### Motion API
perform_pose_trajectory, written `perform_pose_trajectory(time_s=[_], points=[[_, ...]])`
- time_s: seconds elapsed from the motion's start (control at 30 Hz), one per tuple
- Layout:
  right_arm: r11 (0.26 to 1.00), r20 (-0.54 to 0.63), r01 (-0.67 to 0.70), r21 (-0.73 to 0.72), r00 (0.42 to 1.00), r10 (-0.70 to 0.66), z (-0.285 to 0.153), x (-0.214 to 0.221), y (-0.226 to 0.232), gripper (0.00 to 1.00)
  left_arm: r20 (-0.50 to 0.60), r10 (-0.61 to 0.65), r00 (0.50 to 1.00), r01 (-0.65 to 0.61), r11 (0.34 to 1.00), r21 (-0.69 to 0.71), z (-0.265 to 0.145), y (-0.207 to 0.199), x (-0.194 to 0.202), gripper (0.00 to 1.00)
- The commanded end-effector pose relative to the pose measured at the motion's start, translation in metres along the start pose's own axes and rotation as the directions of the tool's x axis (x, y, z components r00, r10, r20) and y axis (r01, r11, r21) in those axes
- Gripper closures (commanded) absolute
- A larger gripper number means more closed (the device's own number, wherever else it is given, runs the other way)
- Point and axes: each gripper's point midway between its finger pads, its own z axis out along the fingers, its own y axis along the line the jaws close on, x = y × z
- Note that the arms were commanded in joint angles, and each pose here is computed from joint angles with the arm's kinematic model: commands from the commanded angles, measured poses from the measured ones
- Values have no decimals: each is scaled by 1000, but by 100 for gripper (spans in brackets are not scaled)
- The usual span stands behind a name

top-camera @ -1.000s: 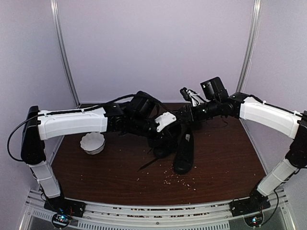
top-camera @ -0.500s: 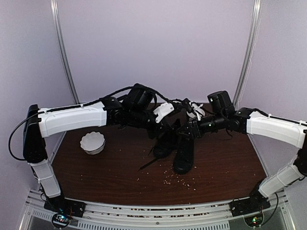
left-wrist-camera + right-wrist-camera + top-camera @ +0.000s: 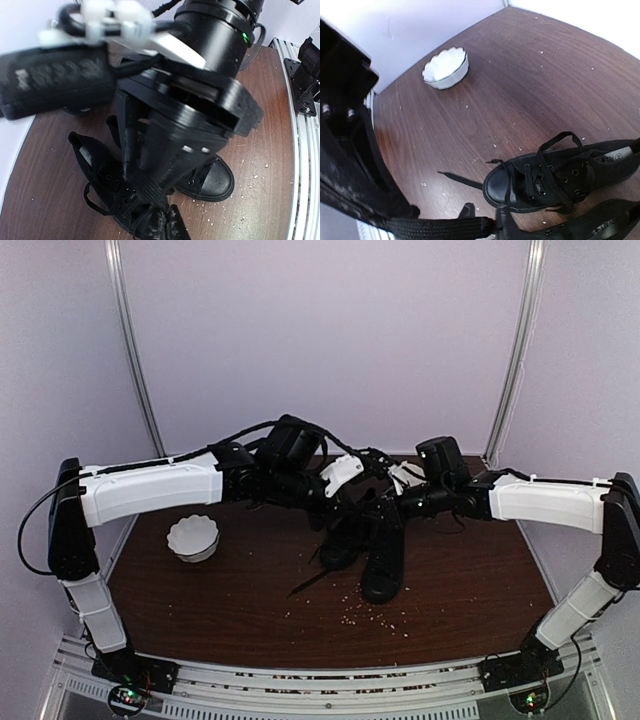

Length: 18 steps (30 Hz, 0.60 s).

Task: Tie the shoes
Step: Pass from the right arm to the left

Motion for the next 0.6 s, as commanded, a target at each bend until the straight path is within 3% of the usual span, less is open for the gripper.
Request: perform_pose_trajectory(time_s=[0.0,0.03,0.17,0.23,0.3,0.43,0.57], points=[[999,107,26,-27,994,-23,-9,-22,11,96,55,16,998,-16,1000,-3,-2,6,-19,100],[999,123,26,-28,992,-23,-11,-24,13,100,54,16,998,-16,1000,-1,-1,6,-19,100],[1000,135,-12,12,991,10,-21,-16,8,100,55,15,998,-15,1000,3,-5,8,-21,100],[998,125,-63,18,990,61,-24,-11,6,100,54,33,998,-34,999,18,-8,6,-19,63],[991,115,-133,27,985,130,-25,-7,2,100,53,83,995,-85,996,31,-12,1,-15,47],[945,121,-317,79,944,306,-26,-1,-25,100,109,223,969,-226,974,13,-24,-5,-13,44],[896,130,-439,72,895,428,-21,2,-42,100,79,335,939,-331,941,-65,-8,3,3,46]])
